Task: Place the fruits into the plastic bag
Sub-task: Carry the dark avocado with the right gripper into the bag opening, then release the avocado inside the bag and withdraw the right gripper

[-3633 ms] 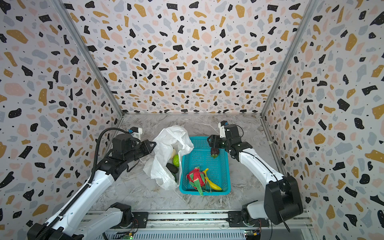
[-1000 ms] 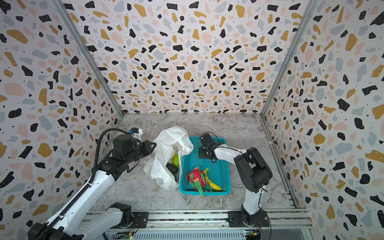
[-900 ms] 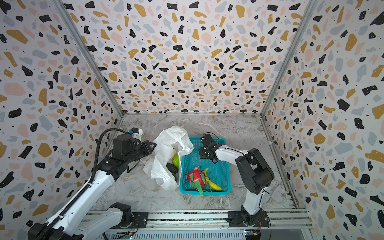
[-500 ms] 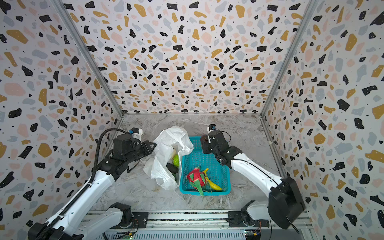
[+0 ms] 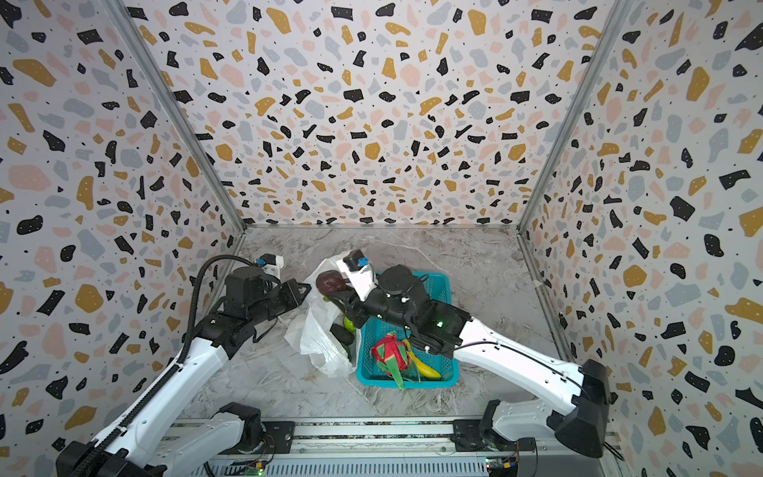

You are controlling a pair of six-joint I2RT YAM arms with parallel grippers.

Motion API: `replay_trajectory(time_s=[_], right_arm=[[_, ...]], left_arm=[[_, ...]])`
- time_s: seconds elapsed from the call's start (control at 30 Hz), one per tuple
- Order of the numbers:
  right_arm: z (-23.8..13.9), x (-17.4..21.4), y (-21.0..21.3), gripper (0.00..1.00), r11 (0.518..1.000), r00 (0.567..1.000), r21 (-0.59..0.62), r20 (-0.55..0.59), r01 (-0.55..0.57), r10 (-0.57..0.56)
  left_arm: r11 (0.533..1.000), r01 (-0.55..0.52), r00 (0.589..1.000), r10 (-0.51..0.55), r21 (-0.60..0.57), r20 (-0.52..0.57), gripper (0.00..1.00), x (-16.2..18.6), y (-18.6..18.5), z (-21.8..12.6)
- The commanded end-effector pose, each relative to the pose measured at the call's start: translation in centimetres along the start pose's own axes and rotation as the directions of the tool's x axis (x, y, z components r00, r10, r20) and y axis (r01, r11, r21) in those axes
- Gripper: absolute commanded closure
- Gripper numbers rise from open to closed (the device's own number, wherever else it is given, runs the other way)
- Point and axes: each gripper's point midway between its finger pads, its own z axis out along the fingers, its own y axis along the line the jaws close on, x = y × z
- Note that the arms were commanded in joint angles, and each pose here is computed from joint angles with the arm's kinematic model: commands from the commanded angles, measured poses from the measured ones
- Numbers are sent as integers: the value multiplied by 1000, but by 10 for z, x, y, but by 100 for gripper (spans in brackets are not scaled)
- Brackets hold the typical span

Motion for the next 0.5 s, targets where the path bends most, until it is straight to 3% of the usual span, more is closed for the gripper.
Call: replay_trajectory(time_s=[0.0,0.17,0.3,0.37,0.47], right_arm=[[16,15,-5,67,1000,998,25,-64,5,-4],[42,51,-61,67,966,961,184,-174,-182,214],[54,74,-92,63,940,925,226,-224,-256,306],[61,86,-105,60,926,906,260,-255,-273,338],[72,101,-119,45,916,883,293,-300,-274,360]], left_arm=[[1000,-3,1000,3,12,29,100,-7,-3,-1],[999,-18,999,20,-27,44,100,-11,1,-6],[996,-35,998,39,-85,57,100,-15,9,-9],[996,-34,998,39,-82,56,100,-14,9,-9],[997,-30,998,34,-69,56,100,-14,6,-9]])
